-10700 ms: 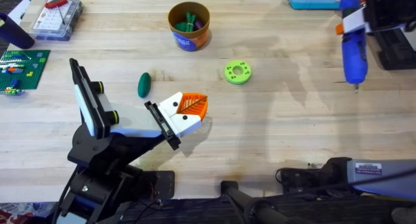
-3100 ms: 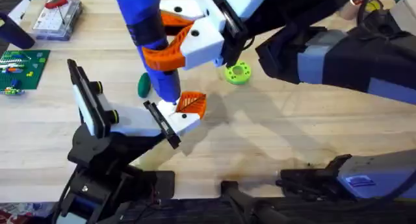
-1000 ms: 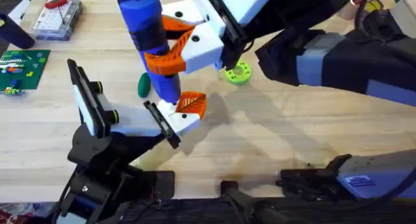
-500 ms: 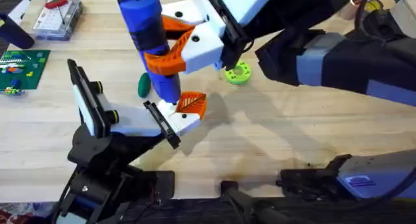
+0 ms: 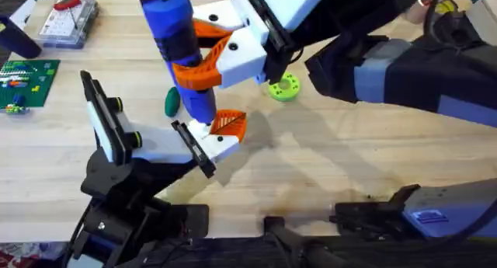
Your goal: Pick up the gripper from the table and insert it into the empty holder that is missing its gripper. Then pick up a screw, insert it into the mounting hole, and use the screwdriver to tighten it. Finally, clean up the table by picking up the vegetable and placing it into the bucket.
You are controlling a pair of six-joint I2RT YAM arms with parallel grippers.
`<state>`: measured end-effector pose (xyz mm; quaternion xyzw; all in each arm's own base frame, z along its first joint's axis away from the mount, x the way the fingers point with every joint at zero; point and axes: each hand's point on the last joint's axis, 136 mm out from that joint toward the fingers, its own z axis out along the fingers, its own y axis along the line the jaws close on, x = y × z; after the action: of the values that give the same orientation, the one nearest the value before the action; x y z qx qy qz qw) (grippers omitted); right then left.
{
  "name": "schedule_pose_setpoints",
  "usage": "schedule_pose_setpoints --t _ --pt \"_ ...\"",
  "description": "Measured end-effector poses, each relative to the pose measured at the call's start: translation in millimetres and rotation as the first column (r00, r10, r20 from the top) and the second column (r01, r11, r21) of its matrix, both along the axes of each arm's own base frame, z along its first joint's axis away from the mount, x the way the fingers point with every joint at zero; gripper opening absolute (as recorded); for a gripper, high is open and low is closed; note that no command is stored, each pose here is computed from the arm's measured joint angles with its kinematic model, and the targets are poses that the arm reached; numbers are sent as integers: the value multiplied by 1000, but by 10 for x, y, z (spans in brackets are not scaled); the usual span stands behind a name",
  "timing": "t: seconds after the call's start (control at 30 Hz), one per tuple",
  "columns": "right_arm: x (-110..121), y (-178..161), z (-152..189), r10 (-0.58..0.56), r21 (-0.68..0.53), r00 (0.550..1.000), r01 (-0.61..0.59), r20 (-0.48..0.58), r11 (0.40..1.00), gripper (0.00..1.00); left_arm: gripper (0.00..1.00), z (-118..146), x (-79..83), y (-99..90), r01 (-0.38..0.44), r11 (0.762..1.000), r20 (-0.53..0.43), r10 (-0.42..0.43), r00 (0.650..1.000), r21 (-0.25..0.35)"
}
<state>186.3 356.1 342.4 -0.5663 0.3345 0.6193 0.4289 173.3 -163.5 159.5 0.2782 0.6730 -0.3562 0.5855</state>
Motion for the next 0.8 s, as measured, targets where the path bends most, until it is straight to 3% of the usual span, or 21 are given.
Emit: schedule_pose_setpoints --t 0.8 --pt "20 -2 -14 -5 -5 1000 5 -3 1000 52 18 -1 0 0 0 1000 0 0 1000 0"
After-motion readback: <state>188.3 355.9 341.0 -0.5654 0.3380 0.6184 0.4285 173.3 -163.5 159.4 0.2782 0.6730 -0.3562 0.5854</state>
